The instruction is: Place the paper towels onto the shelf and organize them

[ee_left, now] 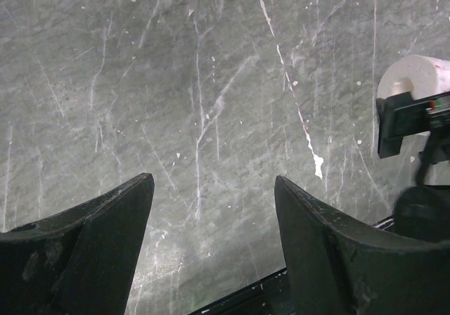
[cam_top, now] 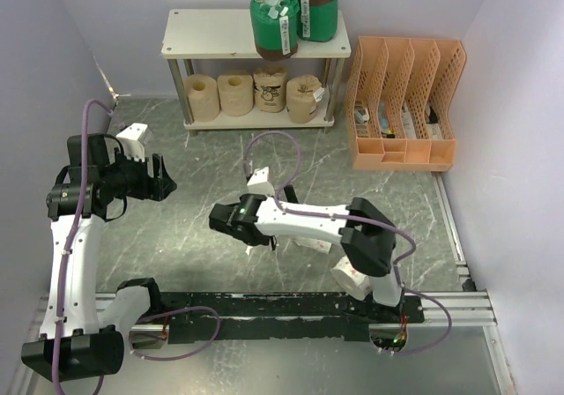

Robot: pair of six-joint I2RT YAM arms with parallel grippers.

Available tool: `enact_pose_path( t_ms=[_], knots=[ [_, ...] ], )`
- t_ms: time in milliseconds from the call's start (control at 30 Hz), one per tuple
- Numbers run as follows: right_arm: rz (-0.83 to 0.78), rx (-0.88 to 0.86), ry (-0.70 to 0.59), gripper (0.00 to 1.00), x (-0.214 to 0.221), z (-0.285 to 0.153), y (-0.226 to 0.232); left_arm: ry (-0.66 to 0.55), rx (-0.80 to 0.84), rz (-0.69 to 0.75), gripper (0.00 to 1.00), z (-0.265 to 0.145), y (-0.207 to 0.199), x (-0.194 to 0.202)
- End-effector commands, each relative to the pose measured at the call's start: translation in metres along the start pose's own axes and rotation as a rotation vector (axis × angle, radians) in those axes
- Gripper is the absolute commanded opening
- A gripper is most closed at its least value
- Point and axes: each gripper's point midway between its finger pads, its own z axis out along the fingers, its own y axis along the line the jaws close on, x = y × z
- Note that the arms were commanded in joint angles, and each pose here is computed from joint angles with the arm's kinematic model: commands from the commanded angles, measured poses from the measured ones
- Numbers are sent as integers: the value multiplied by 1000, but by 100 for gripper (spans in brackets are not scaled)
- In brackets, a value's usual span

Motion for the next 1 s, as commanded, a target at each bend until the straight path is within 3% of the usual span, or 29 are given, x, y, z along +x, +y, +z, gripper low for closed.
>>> enact_pose_path(
  t_ms=[0, 233, 467, 567, 733, 967],
  knots=[
    [-58, 109, 38, 100, 17, 4, -23, -39, 10, 25, 81, -4, -2, -6],
    [-46, 145, 61, 99, 30, 14, -38, -54, 19, 36, 81, -8, -6, -8],
    [-40, 134, 113, 73, 48, 29, -45, -66, 10, 40, 81, -11, -7, -9],
    [-44, 137, 122, 53, 54, 34, -48, -68, 9, 42, 81, -11, -7, -9],
    [-33, 121, 129, 0, 57, 36, -45, -57, 9, 36, 81, -9, -5, -8],
    [123, -1, 69, 0, 19, 4, -52, -54, 7, 33, 81, -8, -4, -8]
  ],
)
